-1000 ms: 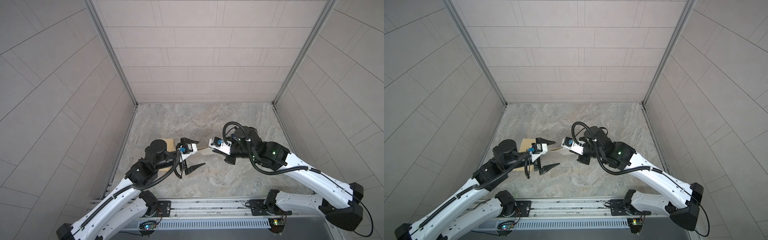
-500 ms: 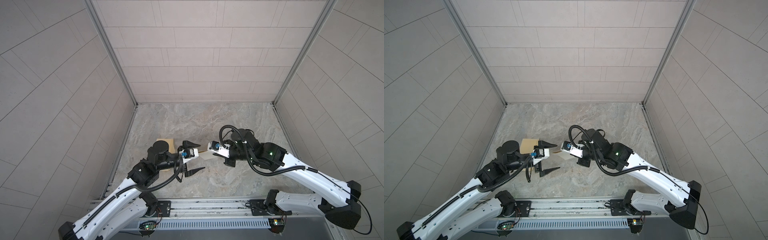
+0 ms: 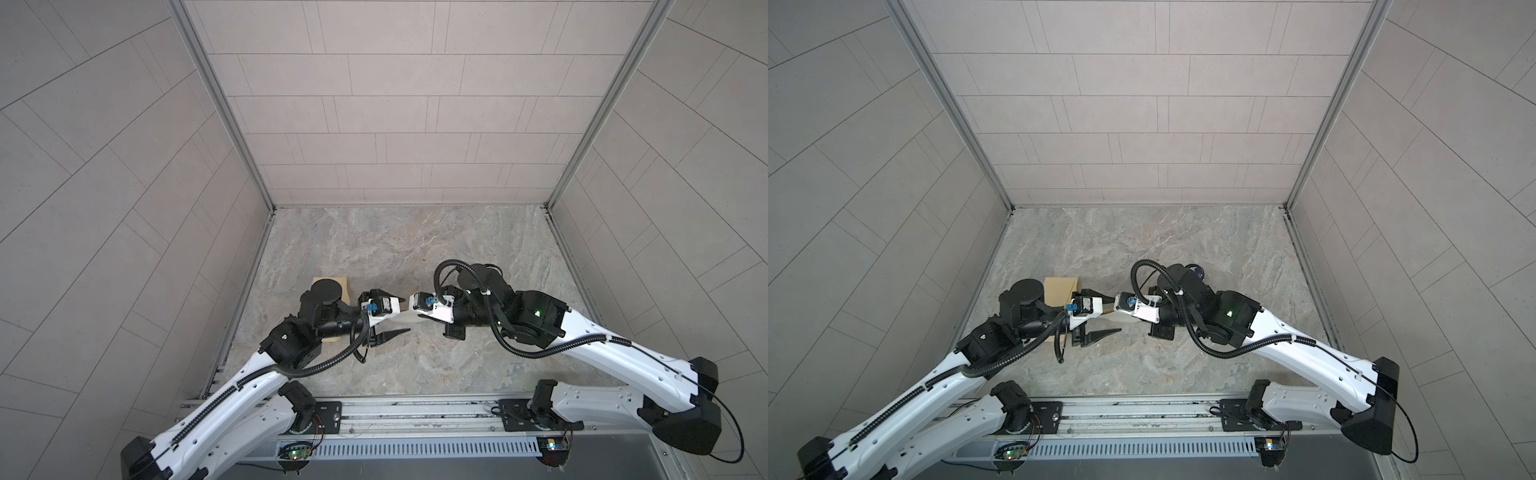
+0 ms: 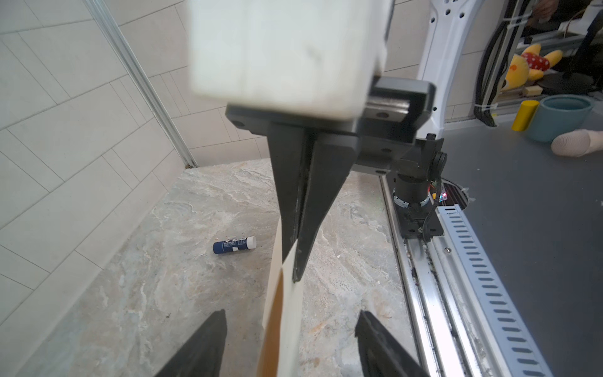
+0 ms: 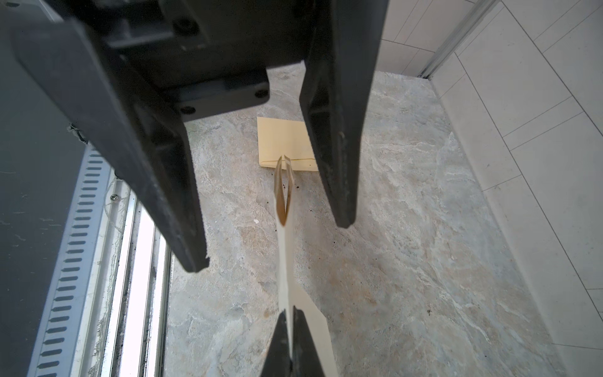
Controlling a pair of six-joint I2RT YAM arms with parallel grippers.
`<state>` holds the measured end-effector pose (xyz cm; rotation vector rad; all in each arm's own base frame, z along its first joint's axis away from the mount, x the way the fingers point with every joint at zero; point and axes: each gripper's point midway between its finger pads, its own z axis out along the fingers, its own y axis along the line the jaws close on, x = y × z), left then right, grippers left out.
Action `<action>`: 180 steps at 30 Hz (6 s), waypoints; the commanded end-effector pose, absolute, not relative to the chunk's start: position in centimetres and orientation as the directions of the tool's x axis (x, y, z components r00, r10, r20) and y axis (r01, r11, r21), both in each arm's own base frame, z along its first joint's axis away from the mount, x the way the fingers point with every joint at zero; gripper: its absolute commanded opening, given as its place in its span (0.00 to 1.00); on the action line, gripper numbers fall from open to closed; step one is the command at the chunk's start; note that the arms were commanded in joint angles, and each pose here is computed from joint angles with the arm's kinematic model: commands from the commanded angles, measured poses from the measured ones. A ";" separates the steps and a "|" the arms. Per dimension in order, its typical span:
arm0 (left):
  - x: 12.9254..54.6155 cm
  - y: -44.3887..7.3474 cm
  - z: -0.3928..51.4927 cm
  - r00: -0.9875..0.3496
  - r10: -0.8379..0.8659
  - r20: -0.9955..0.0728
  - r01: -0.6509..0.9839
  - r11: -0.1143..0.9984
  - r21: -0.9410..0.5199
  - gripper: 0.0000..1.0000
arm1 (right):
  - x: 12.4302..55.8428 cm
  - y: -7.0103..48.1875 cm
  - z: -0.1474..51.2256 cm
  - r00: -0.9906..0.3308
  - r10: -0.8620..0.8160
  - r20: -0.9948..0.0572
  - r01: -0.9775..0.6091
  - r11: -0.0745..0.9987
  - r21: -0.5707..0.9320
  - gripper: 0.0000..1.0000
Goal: Place the letter into the envelope and seal it
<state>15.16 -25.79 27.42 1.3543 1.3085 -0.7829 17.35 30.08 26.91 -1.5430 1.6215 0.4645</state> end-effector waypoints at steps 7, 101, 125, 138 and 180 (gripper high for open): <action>14.6 -25.9 29.5 0.214 0.227 -0.950 0.961 0.123 0.247 0.28 | 16.7 31.1 27.3 0.151 -0.612 -0.776 -0.946 0.138 -0.294 0.00; 22.3 -21.0 33.3 -0.031 -0.072 -0.997 0.731 0.678 -0.072 0.00 | 22.7 18.9 30.2 -0.152 -0.446 -0.882 -0.602 0.749 -0.275 0.73; 21.4 -21.3 36.6 -0.141 -0.364 -0.921 0.765 0.550 -0.335 0.00 | 20.5 25.9 34.0 -0.279 0.094 -0.956 -0.769 0.574 0.281 0.96; 21.1 -22.7 36.8 -0.163 -0.402 -0.901 0.813 0.463 -0.354 0.00 | 21.3 27.9 34.7 -0.308 0.170 -0.936 -0.782 0.515 0.351 0.89; 18.0 -21.9 33.2 -0.040 0.062 -0.997 0.855 0.518 -0.002 0.61 | 20.1 26.6 32.2 -0.150 -0.280 -0.948 -0.857 0.515 -0.017 0.00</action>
